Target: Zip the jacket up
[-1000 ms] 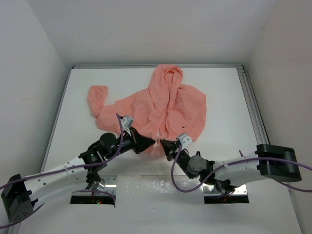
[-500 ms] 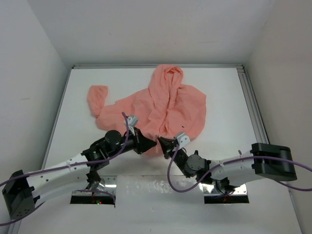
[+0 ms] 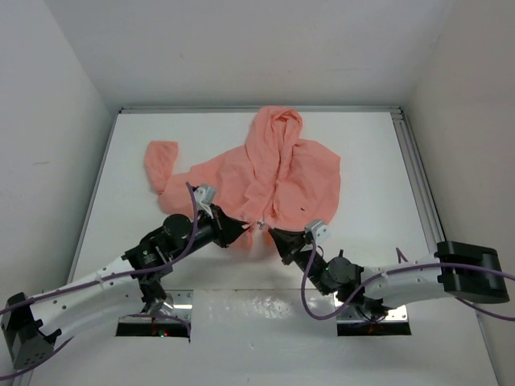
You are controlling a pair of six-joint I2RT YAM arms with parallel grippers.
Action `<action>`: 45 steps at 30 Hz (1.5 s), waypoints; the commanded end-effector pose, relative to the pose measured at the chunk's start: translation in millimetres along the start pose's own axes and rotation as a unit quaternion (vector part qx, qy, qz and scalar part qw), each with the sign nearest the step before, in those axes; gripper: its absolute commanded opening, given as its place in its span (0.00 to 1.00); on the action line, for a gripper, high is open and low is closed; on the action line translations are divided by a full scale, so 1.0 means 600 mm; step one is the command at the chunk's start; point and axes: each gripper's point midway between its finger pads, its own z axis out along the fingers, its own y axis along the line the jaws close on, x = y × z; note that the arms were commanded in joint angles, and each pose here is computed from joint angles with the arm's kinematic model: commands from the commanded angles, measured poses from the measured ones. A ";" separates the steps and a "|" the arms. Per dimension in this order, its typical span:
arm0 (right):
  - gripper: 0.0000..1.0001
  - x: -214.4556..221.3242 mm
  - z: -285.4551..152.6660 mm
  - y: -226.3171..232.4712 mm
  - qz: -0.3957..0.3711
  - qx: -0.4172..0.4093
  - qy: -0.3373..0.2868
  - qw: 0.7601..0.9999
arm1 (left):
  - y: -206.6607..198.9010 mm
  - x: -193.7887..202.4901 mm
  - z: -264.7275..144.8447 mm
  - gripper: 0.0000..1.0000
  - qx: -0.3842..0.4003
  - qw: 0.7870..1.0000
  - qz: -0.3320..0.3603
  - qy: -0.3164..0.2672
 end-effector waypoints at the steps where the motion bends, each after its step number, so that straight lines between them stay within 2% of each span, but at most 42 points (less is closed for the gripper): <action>1: 0.00 -0.026 -0.007 0.018 0.051 -0.032 -0.024 0.998 | -0.012 -0.019 0.004 0.00 0.009 1.000 0.005 -0.018; 8: 0.00 -0.005 -0.005 0.036 0.021 -0.056 0.004 0.998 | -0.038 -0.038 0.019 0.00 0.044 0.998 0.013 -0.038; 15: 0.00 0.000 0.005 0.029 0.019 -0.030 0.010 0.999 | -0.096 -0.072 0.015 0.00 0.114 0.992 0.017 -0.059; 21: 0.00 -0.004 0.019 0.014 -0.004 0.013 0.004 1.000 | -0.110 -0.020 0.001 0.00 0.160 0.987 -0.020 -0.001; 23: 0.00 -0.031 0.026 0.019 0.016 0.015 -0.026 0.999 | -0.112 0.005 0.000 0.00 0.177 0.983 -0.045 0.020; 24: 0.00 -0.041 0.030 0.025 0.022 0.010 -0.037 0.999 | -0.092 0.035 0.008 0.00 0.161 0.984 -0.054 0.044; 27: 0.00 -0.055 0.036 0.033 0.017 0.004 -0.051 0.999 | -0.089 0.048 0.010 0.00 0.166 0.983 -0.062 0.054; 30: 0.00 -0.059 0.026 0.018 0.034 0.013 -0.060 0.997 | -0.098 -0.003 0.002 0.00 0.157 0.987 -0.029 0.001; 33: 0.00 -0.052 0.008 -0.015 0.054 0.041 -0.066 0.996 | -0.102 -0.036 -0.006 0.00 0.146 0.989 0.006 -0.027; 39: 0.00 -0.046 -0.001 -0.011 0.063 0.023 -0.053 0.996 | -0.080 -0.092 -0.023 0.00 0.089 0.991 0.011 -0.094; 45: 0.00 -0.052 -0.010 -0.004 0.072 -0.004 -0.057 0.996 | -0.037 -0.067 -0.005 0.00 0.024 0.998 0.008 -0.065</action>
